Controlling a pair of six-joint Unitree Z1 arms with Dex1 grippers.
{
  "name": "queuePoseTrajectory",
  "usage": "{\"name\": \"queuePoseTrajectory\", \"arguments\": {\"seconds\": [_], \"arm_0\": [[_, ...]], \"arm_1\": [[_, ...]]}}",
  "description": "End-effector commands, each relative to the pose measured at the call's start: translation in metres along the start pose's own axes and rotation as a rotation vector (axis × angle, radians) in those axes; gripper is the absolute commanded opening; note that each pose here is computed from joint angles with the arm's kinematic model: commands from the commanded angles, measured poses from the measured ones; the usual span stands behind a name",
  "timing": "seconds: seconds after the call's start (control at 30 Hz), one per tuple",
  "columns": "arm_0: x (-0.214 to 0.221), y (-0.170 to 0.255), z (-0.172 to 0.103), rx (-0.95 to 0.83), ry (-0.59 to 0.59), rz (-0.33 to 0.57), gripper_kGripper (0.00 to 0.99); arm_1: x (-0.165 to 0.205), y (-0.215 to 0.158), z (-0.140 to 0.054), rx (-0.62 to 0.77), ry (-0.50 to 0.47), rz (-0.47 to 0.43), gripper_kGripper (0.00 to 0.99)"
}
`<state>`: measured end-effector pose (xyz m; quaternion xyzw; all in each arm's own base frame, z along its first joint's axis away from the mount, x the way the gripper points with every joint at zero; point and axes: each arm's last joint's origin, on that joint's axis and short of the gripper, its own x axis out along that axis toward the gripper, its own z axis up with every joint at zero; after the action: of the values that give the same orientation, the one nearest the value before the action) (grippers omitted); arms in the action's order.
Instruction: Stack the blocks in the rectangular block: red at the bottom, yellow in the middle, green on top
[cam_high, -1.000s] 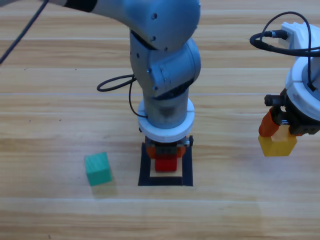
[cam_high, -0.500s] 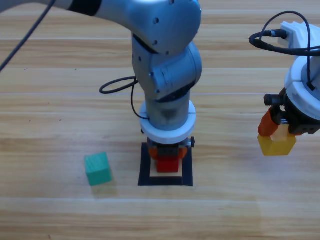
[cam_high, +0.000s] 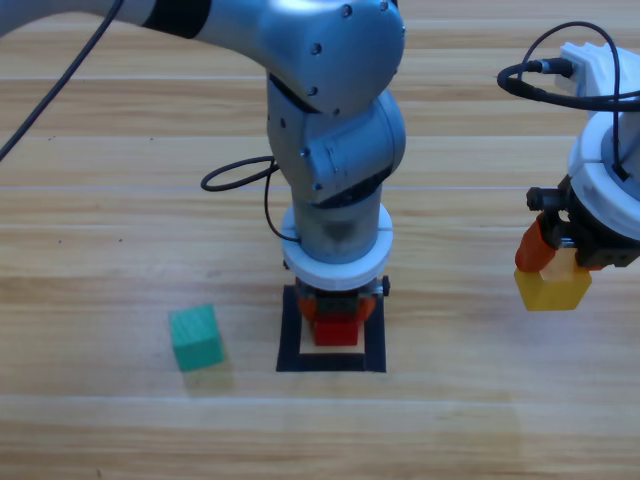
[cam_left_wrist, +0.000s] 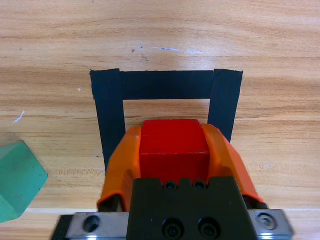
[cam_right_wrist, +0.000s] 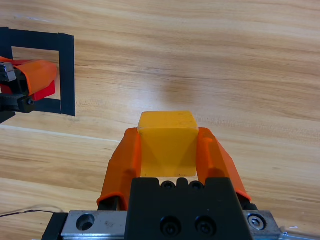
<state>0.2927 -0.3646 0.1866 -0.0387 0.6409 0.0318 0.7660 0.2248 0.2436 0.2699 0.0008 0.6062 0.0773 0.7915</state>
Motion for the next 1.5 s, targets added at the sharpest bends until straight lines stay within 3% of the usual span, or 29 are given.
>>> {"name": "queuePoseTrajectory", "arguments": {"seconds": [0.03, 0.1, 0.33, 0.47, 0.57, 0.7, 0.83, 0.93, 1.27, 1.5], "arm_0": [[0.021, -0.006, -0.014, 0.026, 0.020, 0.043, 0.746], [0.017, -0.004, -0.015, 0.024, 0.017, 0.041, 0.821], [-0.018, 0.001, -0.013, 0.010, -0.021, -0.008, 0.900], [-0.103, 0.021, -0.007, -0.020, -0.123, -0.081, 0.923], [-0.179, 0.061, -0.016, -0.047, -0.228, -0.182, 0.920], [-0.230, 0.110, -0.035, -0.067, -0.333, -0.256, 0.917], [-0.198, 0.154, -0.066, -0.081, -0.352, -0.267, 0.916], [-0.156, 0.157, -0.077, -0.058, -0.277, -0.221, 0.916], [-0.072, 0.105, -0.048, -0.060, -0.058, -0.085, 0.919], [-0.071, 0.108, -0.035, -0.110, -0.048, -0.098, 0.917]], "arm_1": [[0.021, 0.004, 0.001, -0.013, 0.057, -0.043, 0.000], [0.021, 0.004, 0.001, -0.013, 0.057, -0.043, 0.000], [0.019, 0.003, 0.001, -0.009, 0.054, -0.038, 0.000], [0.018, 0.003, 0.001, -0.004, 0.050, -0.035, 0.000], [0.017, 0.005, 0.001, -0.002, 0.045, -0.036, 0.000], [0.018, 0.023, 0.000, -0.038, 0.030, -0.056, 0.000], [0.016, 0.060, 0.000, -0.097, 0.019, -0.075, 0.000], [0.026, 0.085, 0.002, -0.107, 0.021, -0.069, 0.000], [0.065, 0.155, 0.015, -0.118, 0.065, -0.107, 0.000], [0.077, 0.176, 0.017, -0.118, 0.062, -0.100, 0.000]]}}
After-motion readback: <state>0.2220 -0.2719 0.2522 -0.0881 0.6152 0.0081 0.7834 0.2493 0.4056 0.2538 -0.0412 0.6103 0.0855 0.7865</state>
